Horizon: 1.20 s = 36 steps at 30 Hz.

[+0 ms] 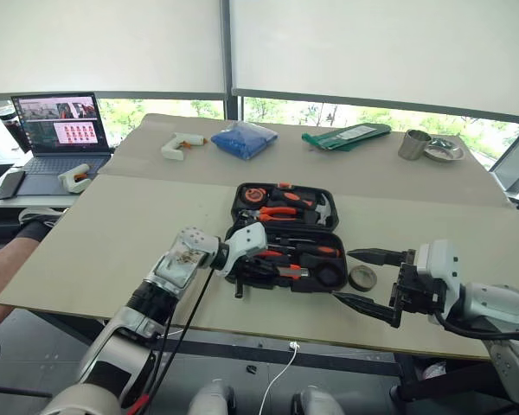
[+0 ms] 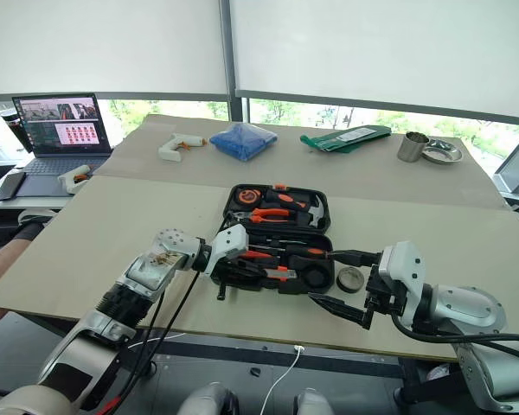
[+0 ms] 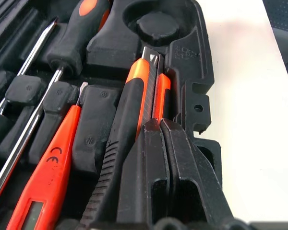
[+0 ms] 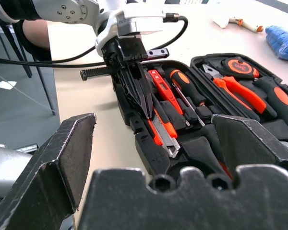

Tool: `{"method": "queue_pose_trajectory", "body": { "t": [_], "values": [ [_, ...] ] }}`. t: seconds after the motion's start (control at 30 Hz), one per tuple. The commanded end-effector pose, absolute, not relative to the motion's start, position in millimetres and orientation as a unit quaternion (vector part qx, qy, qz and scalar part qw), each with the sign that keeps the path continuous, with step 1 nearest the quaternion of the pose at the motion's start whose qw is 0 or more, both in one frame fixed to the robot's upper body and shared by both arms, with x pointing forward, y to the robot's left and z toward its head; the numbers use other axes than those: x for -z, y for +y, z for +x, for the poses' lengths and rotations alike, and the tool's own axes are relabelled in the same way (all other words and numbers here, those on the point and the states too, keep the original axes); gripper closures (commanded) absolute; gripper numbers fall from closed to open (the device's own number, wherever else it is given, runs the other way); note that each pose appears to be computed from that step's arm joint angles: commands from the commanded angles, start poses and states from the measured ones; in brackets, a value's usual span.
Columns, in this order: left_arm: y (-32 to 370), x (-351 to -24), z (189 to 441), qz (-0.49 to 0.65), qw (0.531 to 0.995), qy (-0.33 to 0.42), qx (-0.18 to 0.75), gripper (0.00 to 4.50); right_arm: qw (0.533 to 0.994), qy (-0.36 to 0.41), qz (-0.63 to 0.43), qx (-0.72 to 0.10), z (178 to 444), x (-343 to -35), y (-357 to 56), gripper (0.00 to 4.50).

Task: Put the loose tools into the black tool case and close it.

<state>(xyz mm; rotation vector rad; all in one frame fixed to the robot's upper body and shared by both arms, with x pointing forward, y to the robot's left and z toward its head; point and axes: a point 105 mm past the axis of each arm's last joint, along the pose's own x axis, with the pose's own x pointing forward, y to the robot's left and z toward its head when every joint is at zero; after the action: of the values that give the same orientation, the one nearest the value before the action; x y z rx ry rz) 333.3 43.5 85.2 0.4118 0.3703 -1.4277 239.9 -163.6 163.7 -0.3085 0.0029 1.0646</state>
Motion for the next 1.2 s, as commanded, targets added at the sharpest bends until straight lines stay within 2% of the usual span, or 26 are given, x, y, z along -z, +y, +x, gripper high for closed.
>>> {"method": "queue_pose_trajectory", "body": {
  "t": [0.03, 0.17, 0.33, 0.5, 0.77, 0.93, 1.03, 1.2],
  "values": [
    [51, -67, 330, 0.169, 0.731, 0.166, 0.639, 4.40, 0.851, -0.017, -0.152, -0.502, 238, -171, -163, 0.00],
    [41, -96, 319, 0.174, 0.706, 0.070, 0.683, 4.40, 0.853, -0.014, -0.149, -0.500, 236, -169, -164, 0.00],
    [40, -121, 324, 0.174, 0.719, 0.008, 0.673, 4.40, 0.855, -0.014, -0.145, -0.498, 235, -169, -165, 0.00],
    [44, -114, 338, 0.202, 0.743, 0.020, 0.638, 4.40, 0.855, -0.014, -0.142, -0.499, 235, -167, -163, 0.00],
    [40, -93, 336, 0.209, 0.735, 0.071, 0.641, 4.40, 0.855, -0.014, -0.141, -0.499, 235, -169, -162, 0.00],
    [45, -60, 333, 0.215, 0.727, 0.164, 0.631, 4.40, 0.857, -0.013, -0.139, -0.496, 235, -168, -162, 0.00],
    [48, -41, 339, 0.208, 0.743, 0.197, 0.605, 4.40, 0.858, -0.013, -0.138, -0.495, 236, -167, -161, 0.00],
    [32, -54, 330, 0.177, 0.737, 0.132, 0.639, 4.40, 0.861, -0.017, -0.139, -0.490, 237, -169, -162, 0.00]
  ]
}}
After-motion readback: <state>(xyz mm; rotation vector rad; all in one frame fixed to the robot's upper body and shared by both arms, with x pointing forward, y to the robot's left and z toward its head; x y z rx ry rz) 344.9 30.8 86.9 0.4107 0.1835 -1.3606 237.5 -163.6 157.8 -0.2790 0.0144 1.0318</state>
